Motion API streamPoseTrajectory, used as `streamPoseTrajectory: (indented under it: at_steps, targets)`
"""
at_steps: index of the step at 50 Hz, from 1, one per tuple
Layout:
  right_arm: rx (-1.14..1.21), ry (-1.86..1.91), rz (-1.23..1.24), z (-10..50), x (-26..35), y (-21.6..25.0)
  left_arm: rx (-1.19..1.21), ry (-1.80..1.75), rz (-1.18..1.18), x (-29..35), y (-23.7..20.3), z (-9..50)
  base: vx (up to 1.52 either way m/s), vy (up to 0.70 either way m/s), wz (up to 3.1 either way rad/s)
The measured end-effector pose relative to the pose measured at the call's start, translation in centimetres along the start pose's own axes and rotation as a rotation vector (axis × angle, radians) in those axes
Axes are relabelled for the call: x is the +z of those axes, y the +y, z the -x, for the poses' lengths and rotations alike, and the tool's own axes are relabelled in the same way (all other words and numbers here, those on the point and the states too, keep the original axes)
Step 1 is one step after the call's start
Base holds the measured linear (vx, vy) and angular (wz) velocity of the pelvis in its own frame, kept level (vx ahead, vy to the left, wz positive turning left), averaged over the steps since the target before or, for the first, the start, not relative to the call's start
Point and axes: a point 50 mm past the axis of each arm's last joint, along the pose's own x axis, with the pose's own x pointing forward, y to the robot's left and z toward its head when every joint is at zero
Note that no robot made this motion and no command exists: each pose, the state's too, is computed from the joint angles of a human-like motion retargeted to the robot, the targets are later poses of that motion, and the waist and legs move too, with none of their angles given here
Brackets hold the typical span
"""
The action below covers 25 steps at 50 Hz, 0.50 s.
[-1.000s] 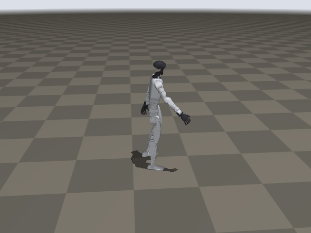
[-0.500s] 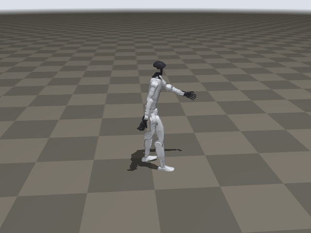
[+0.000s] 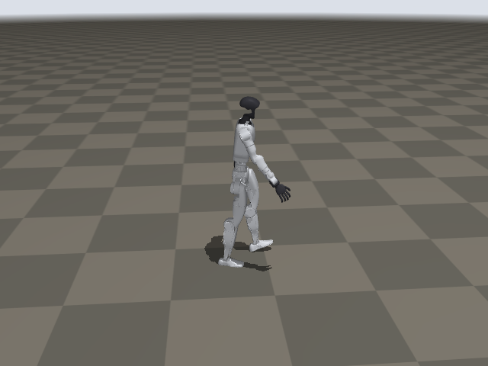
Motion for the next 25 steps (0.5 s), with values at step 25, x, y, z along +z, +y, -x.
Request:
streamPoseTrajectory:
  at_steps: [25]
  targets:
    - [0.156, 0.234, 0.013, 2.8, -9.3, 4.7, 0.031, -0.350, -0.002, 14.1, -2.1, 1.0, -0.35, -0.05, 0.60]
